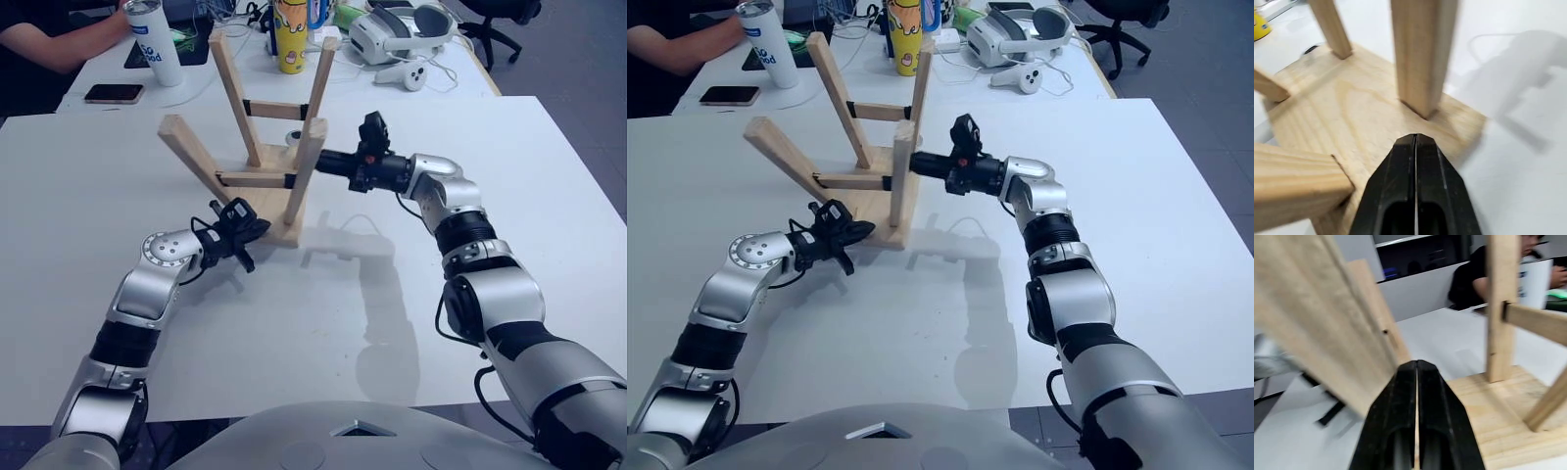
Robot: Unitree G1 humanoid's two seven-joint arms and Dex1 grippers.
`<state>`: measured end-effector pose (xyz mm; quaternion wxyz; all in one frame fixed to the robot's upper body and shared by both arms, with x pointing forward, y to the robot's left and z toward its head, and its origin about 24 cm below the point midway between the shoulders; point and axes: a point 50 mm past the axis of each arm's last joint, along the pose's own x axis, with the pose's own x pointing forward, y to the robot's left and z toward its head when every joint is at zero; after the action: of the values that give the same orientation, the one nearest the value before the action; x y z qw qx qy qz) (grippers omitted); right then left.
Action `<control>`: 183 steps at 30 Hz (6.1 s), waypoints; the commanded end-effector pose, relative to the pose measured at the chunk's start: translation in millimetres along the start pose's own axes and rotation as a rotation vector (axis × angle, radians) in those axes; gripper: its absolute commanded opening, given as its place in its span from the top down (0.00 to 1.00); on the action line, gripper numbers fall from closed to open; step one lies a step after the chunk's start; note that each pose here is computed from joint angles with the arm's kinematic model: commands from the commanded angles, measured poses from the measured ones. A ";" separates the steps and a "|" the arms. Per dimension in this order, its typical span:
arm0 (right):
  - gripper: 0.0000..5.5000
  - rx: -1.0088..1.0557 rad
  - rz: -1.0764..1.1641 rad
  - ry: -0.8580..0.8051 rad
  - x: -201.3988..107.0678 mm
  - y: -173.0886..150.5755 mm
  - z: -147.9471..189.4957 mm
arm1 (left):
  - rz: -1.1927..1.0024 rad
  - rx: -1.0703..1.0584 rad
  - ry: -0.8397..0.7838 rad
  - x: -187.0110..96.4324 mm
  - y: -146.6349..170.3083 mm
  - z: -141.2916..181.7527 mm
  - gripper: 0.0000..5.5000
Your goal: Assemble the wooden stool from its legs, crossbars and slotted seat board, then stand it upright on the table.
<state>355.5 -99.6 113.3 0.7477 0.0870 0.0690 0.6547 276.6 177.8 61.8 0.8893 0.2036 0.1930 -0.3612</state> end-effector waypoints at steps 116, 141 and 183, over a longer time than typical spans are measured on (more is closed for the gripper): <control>1.00 -0.004 -0.431 0.003 -28.5 151.9 -53.4 | -0.335 -0.210 -0.163 -58.2 -83.4 36.5 1.00; 1.00 0.103 -0.190 -0.089 -46.0 170.9 -2.4 | -0.407 -0.223 -0.177 -92.9 -41.4 61.5 1.00; 0.41 -0.187 -0.199 0.326 -104.5 77.4 -40.5 | -0.472 -0.048 -0.138 -75.7 38.7 2.4 0.41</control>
<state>252.2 -195.7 87.8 0.7982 -0.0892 0.1445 0.5779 247.2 246.3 109.5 0.8005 0.0963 0.1862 -0.5615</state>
